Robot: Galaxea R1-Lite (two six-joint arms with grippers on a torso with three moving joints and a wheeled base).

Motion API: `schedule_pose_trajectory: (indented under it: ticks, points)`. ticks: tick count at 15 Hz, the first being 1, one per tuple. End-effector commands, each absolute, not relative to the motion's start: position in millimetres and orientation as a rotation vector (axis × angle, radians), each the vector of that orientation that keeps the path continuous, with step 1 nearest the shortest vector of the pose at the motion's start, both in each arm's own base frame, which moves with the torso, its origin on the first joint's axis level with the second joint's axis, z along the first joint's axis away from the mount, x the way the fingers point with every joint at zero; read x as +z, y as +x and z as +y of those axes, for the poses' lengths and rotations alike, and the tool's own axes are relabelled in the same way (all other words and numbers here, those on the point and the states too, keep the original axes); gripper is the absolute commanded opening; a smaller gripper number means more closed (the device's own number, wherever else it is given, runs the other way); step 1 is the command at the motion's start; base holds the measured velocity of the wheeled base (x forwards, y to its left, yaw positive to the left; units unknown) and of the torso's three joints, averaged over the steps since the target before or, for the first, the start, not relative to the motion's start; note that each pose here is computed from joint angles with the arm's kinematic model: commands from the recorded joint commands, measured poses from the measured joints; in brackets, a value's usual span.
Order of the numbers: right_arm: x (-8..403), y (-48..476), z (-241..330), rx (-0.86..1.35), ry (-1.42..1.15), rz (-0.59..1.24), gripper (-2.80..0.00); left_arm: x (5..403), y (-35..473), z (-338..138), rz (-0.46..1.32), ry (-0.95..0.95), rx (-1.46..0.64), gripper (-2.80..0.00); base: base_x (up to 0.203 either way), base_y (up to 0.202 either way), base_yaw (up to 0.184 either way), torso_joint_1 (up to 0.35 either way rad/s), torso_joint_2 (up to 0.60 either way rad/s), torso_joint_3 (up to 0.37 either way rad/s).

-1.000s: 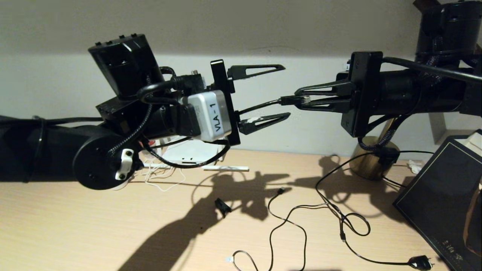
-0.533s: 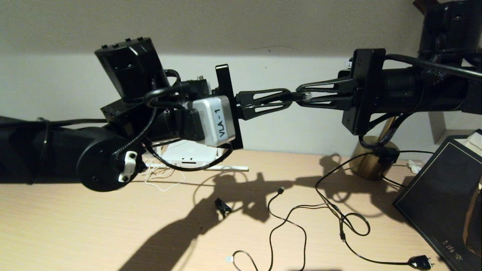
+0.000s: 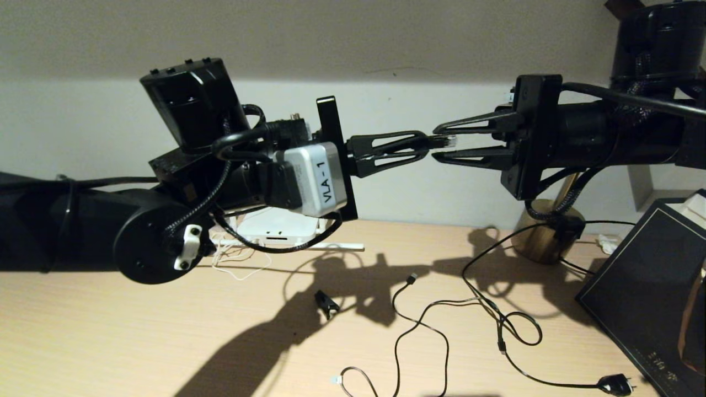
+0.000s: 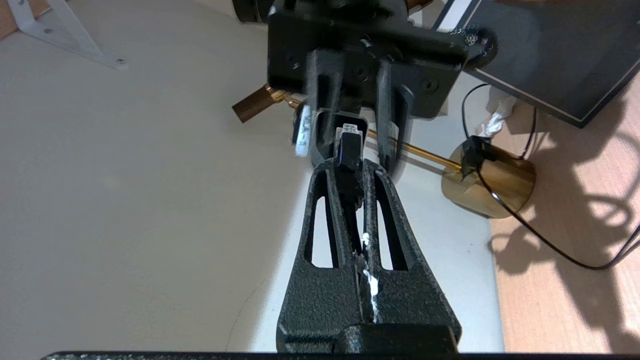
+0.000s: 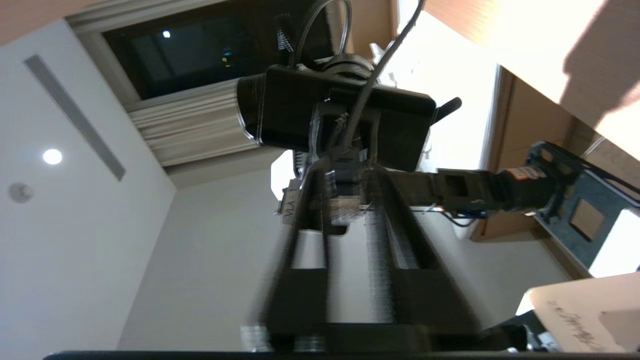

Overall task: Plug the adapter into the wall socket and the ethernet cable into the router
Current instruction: Hand it to the other hand, then align cable and router interface

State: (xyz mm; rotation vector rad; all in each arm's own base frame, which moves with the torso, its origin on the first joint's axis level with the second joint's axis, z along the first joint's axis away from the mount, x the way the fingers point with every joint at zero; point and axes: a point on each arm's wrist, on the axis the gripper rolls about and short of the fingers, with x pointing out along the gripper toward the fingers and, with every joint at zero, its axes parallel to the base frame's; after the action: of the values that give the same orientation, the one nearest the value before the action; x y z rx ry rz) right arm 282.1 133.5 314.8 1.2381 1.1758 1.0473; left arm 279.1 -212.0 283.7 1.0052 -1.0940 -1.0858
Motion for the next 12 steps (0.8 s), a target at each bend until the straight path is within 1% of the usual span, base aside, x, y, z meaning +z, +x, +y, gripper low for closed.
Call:
schedule_pose_trajectory:
  ticks: [1, 3, 5, 7, 10, 11, 12]
  points:
    - [315, 282, 133, 1.051, 1.241, 1.182, 0.0, 282, 277, -211, -1.092, 1.008, -1.094, -2.8, 0.0, 0.0, 0.0, 0.0, 0.0, 0.0]
    - [314, 279, 129, 1.044, 1.243, 1.172, 0.0, 278, 273, -204, -1.066, 1.008, -1.1, -2.8, 0.0, 0.0, 0.0, 0.0, 0.0, 0.0]
    - [319, 273, 114, 1.02, 1.249, 1.1, 0.0, 280, 267, -184, -1.031, 1.015, -1.078, -2.8, 0.0, 0.0, 0.0, 0.0, 0.0, 0.0]
    - [318, 257, 97, 0.956, 1.208, 0.934, 0.0, 274, 265, -158, -0.907, 0.964, -1.074, -2.8, 0.0, 0.0, 0.0, 0.0, 0.0, 0.0]
    - [301, 213, 66, 0.741, 0.982, 0.604, 0.0, 278, 245, -129, -0.658, 0.697, -1.081, -2.8, 0.0, 0.0, 0.0, 0.0, 0.0, 0.0]
    - [292, 195, 59, 0.673, 0.879, 0.521, -2.8, 281, 237, -123, -0.58, 0.599, -1.052, -2.8, 0.0, 0.0, 0.0, 0.0, 0.0, 0.0]
    - [284, 175, 51, 0.602, 0.783, 0.448, -2.8, 284, 227, -117, -0.502, 0.483, -1.021, -2.8, 0.0, 0.0, 0.0, 0.0, 0.0, 0.0]
